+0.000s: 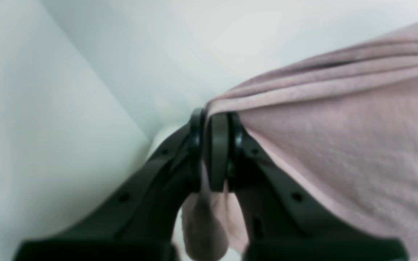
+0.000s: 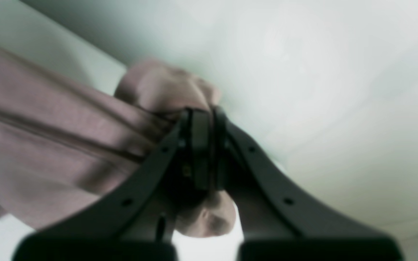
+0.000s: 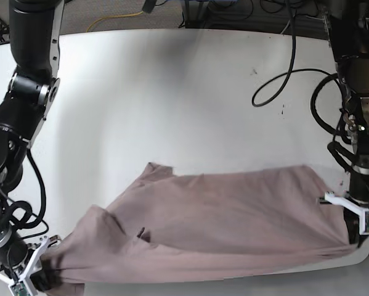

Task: Fold the T-shirt properly
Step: 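Lift the shirt with both grippers and shake it out flat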

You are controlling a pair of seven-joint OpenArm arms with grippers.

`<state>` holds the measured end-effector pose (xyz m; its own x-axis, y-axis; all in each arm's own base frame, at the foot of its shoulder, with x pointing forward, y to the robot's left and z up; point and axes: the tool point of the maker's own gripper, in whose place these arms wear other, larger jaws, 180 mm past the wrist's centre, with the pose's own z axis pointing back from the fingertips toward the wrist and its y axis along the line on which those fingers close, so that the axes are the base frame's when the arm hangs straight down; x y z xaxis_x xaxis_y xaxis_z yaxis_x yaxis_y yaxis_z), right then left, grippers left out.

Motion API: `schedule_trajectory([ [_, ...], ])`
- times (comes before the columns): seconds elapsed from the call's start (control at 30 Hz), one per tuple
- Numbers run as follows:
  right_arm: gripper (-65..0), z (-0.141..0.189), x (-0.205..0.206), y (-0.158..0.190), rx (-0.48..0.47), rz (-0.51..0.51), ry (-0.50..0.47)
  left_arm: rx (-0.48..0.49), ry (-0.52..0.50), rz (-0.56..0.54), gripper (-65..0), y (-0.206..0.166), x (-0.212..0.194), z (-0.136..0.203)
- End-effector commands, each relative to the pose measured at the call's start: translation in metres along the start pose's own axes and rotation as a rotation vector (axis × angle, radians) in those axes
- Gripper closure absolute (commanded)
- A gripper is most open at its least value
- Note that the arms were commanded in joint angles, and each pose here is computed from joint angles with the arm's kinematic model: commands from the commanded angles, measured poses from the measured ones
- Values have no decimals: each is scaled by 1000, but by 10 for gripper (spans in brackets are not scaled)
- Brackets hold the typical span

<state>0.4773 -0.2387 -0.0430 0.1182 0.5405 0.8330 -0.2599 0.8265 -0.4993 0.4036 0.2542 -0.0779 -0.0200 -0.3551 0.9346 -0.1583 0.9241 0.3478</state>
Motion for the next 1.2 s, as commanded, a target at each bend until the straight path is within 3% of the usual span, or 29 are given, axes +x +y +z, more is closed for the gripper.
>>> schedule_trajectory([
  [0.0, 0, 14, 47, -36, -78, 36, -96, 80, -112, -6, 0, 26, 46, -6],
  [0.2, 0, 34, 79, -69, -155, 81, -130, 149, -196, 8, 0, 56, 102, -13],
  [0.4, 0, 37, 62, -66, -159, 93, -85, 31, -182, -79, 0, 19, 106, -19],
  [0.77, 0, 48, -61, -3, -100, -30, 85, -109, 88, -63, 0, -36, -11, 1],
  [0.9, 0, 55, -108, 33, -52, -92, 167, -176, 227, -77, 0, -57, -68, 27],
  [1.17, 0, 80, -188, 90, -2, -270, 311, -280, 382, -90, 0, -84, -145, 87],
])
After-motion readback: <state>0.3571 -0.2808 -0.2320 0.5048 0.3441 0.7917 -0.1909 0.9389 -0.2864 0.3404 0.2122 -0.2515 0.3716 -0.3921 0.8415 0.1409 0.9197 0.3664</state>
